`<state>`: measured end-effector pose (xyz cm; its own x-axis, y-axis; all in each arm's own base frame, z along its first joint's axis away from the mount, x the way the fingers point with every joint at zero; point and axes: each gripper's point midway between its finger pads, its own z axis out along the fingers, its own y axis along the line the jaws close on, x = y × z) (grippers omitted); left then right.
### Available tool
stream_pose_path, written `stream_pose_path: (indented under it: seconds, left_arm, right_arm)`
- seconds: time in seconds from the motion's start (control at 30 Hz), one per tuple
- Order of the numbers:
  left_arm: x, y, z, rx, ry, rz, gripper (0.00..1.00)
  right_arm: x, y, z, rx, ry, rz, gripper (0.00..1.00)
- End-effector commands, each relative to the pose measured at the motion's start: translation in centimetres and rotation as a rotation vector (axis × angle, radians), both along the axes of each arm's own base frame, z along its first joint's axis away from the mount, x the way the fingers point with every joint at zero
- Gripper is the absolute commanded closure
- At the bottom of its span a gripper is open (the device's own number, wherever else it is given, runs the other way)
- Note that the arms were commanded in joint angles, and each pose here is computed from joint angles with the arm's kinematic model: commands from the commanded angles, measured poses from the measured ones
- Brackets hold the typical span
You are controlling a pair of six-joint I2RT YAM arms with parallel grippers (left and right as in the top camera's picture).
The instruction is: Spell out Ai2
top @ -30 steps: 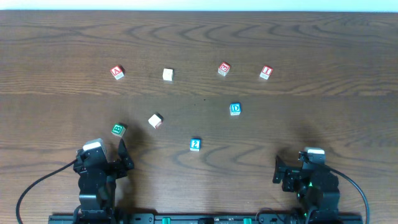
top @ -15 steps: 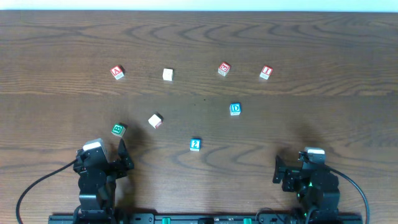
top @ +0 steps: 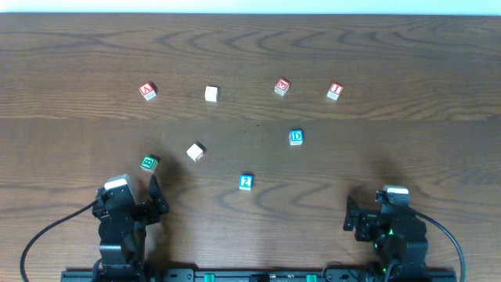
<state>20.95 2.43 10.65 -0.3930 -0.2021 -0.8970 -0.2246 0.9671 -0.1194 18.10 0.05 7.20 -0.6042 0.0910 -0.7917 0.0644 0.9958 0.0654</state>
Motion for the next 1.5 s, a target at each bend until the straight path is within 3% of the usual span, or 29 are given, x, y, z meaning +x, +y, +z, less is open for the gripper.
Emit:
stream_pose_path:
  seconds: [0.0, 0.47, 0.73, 0.83, 1.47]
  left_arm:
    - [0.0, 0.1, -0.6, 0.008, 0.01, 0.003, 0.05]
    - [0.0, 0.1, -0.6, 0.008, 0.01, 0.003, 0.05]
    - [0.0, 0.1, -0.6, 0.008, 0.01, 0.003, 0.05]
    - [0.0, 0.1, -0.6, 0.008, 0.01, 0.003, 0.05]
    - [0.0, 0.1, -0.6, 0.008, 0.01, 0.003, 0.05]
  right_arm:
    - [-0.1, 0.0, -0.4, 0.005, 0.006, -0.003, 0.01]
    - [0.1, -0.3, -0.2, -0.004, -0.005, -0.015, 0.01]
    - [4.2, -0.5, 8.2, 0.082, -0.391, -0.077, 0.01]
    - [4.6, -0.5, 9.8, 0.092, -0.458, -0.075, 0.01]
    - [4.6, 0.4, 9.8, 0.213, -0.456, -0.073, 0.01]
